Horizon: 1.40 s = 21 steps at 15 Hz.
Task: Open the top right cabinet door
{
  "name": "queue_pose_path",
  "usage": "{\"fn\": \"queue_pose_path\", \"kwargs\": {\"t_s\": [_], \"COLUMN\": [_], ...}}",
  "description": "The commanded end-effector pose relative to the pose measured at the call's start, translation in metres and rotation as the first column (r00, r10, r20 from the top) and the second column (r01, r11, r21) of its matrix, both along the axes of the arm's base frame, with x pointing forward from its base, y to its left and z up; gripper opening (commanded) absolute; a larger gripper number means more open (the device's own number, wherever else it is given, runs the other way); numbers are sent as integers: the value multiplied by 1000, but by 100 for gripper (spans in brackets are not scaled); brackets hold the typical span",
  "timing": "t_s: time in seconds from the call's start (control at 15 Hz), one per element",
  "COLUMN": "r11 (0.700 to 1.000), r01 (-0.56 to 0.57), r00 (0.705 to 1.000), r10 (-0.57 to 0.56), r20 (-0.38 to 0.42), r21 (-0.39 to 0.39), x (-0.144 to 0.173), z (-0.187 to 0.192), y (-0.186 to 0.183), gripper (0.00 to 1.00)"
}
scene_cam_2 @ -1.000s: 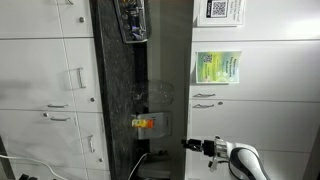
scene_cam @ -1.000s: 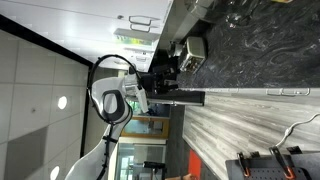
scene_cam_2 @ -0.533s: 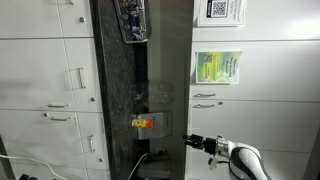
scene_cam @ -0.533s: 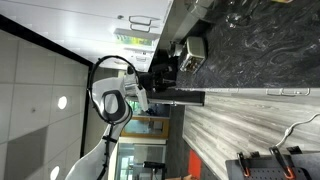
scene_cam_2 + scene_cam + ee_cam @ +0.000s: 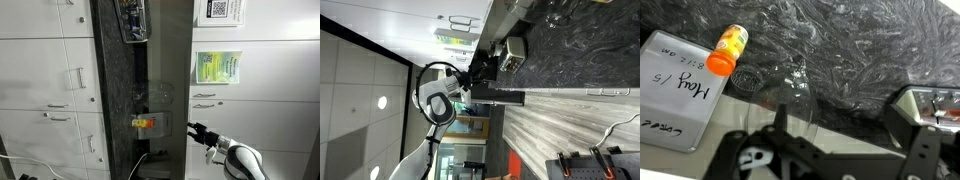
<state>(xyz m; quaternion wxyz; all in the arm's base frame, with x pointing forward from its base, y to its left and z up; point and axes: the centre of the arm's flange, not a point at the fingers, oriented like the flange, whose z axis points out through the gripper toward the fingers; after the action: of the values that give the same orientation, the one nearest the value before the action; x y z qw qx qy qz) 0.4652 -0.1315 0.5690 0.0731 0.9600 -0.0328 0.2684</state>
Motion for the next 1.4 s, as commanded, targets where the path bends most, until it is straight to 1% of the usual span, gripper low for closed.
{"fn": "queue_pose_path", "kwargs": {"t_s": [0.0,0.13,0.33,0.47,0.67,0.93,1.13,1.33], "r11": [994,990,981,975,970,958,954,957], "r01": [101,135,182,212,237,283,297,285], "r00": [983,956,899,850,780,697,661,644], "r10": [-104,-144,-193,-215,-224,-241,-244,-228], "r20": [151,255,394,481,584,675,709,731], "r21": [32,50,65,62,55,50,52,47], "x": [3,11,25,36,53,71,82,98], "z": [1,8,20,24,26,44,63,71], "y": [18,25,34,35,32,29,39,64], "gripper": [100,100,100,100,100,100,100,100]}}
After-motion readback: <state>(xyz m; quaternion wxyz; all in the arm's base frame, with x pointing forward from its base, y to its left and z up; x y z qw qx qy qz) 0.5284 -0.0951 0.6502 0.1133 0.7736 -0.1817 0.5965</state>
